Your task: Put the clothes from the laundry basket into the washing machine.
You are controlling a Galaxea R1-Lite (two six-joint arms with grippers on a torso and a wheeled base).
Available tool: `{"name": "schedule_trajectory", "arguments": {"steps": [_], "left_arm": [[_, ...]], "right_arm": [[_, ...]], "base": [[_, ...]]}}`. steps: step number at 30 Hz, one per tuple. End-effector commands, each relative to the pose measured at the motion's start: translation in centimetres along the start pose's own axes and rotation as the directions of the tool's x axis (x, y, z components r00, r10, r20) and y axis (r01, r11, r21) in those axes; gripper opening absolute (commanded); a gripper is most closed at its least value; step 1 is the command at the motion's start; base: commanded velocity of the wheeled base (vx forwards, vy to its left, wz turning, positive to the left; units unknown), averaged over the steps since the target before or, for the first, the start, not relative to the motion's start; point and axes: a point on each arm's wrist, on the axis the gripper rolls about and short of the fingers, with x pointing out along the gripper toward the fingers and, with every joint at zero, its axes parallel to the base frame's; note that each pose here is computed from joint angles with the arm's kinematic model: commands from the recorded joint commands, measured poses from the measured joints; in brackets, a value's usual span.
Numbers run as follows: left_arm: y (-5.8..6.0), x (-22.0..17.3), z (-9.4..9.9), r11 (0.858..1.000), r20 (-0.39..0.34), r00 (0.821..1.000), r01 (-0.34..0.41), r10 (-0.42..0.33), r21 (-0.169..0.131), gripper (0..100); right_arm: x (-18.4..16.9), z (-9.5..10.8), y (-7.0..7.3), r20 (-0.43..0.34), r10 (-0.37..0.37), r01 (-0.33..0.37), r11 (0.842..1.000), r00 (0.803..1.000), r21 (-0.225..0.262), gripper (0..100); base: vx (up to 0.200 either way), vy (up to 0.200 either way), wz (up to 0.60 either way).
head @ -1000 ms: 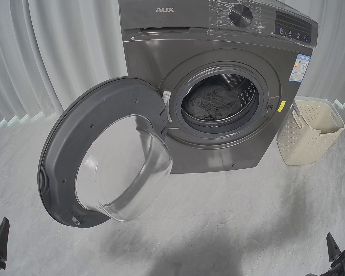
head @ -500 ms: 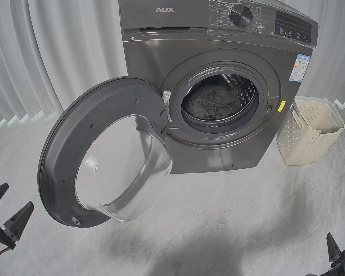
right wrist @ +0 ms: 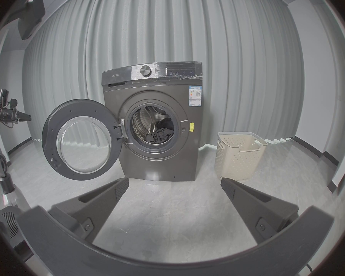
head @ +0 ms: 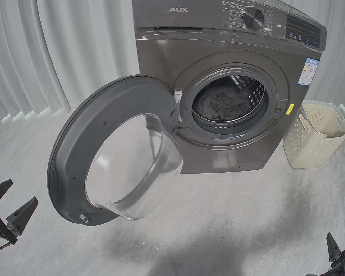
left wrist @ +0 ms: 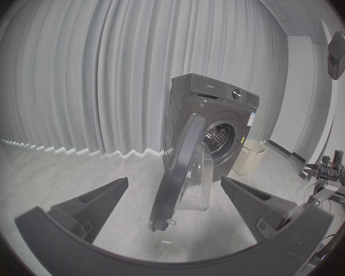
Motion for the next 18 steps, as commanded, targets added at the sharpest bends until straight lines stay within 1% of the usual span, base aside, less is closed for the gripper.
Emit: {"name": "schedule_trajectory", "arguments": {"steps": [1, 3, 5, 7, 8, 11, 12, 14, 15, 17, 18], "left_arm": [[0.2, 1.5, 0.2, 1.0, -0.032, 0.999, 0.021, -0.021, -0.008, 100], [0.3, 2.0, 0.4, 1.0, -0.031, 0.999, 0.029, -0.029, -0.006, 100], [0.3, 2.7, 0.4, 0.998, -0.044, 0.997, 0.068, -0.068, -0.007, 100], [0.1, 3.4, 0.4, 0.992, -0.065, 0.99, 0.122, -0.122, -0.013, 100], [0.1, 3.6, 0.4, 0.991, -0.07, 0.988, 0.134, -0.134, -0.014, 100], [0.0, 5.1, 0.6, 0.98, -0.111, 0.974, 0.198, -0.199, -0.026, 100], [0.0, 5.1, 0.6, 0.98, -0.111, 0.974, 0.198, -0.199, -0.026, 100], [0.1, 6.8, 0.7, 0.978, -0.144, 0.968, 0.205, -0.207, -0.028, 100], [0.2, 7.3, 0.7, 0.978, -0.15, 0.967, 0.205, -0.207, -0.028, 100], [0.3, 8.4, 0.7, 0.978, -0.144, 0.968, 0.206, -0.207, -0.025, 100], [0.3, 8.9, 0.8, 0.978, -0.137, 0.969, 0.207, -0.207, -0.018, 100]], "right_arm": [[-0.1, -0.2, 0.0, 0.009, 0.0, 0.0, 1.0, 1.0, -0.001, 100], [-0.1, -0.2, 0.0, 0.009, 0.0, 0.0, 1.0, 1.0, -0.001, 100], [-0.1, -0.2, 0.0, 0.009, 0.0, 0.0, 1.0, 1.0, -0.001, 100], [-0.1, -0.2, 0.0, 0.009, 0.0, 0.0, 1.0, 1.0, -0.001, 100], [-0.1, -0.2, 0.0, 0.009, 0.0, 0.0, 1.0, 1.0, -0.001, 100], [-0.1, -0.2, 0.0, 0.009, 0.0, 0.0, 1.0, 1.0, -0.001, 100], [-0.1, -0.2, 0.0, 0.009, 0.0, 0.0, 1.0, 1.0, -0.001, 100], [-0.1, -0.2, 0.0, 0.009, 0.0, 0.0, 1.0, 1.0, -0.001, 100], [-0.1, -0.2, 0.0, 0.009, 0.0, 0.0, 1.0, 1.0, -0.001, 100], [-0.1, -0.2, 0.0, 0.009, 0.0, 0.0, 1.0, 1.0, -0.001, 100], [-0.1, -0.2, 0.0, 0.009, 0.0, 0.0, 1.0, 1.0, -0.001, 100]], "base": [[0.0, 0.0, 0.0], [0.0, 0.0, 0.0], [0.0, 0.0, 0.0], [0.0, 0.0, 0.0], [0.0, 0.0, 0.0], [0.0, 0.0, 0.0], [0.0, 0.0, 0.0], [0.0, 0.0, 0.0], [0.0, 0.0, 0.0], [0.0, 0.0, 0.0], [0.0, 0.0, 0.0]]}}
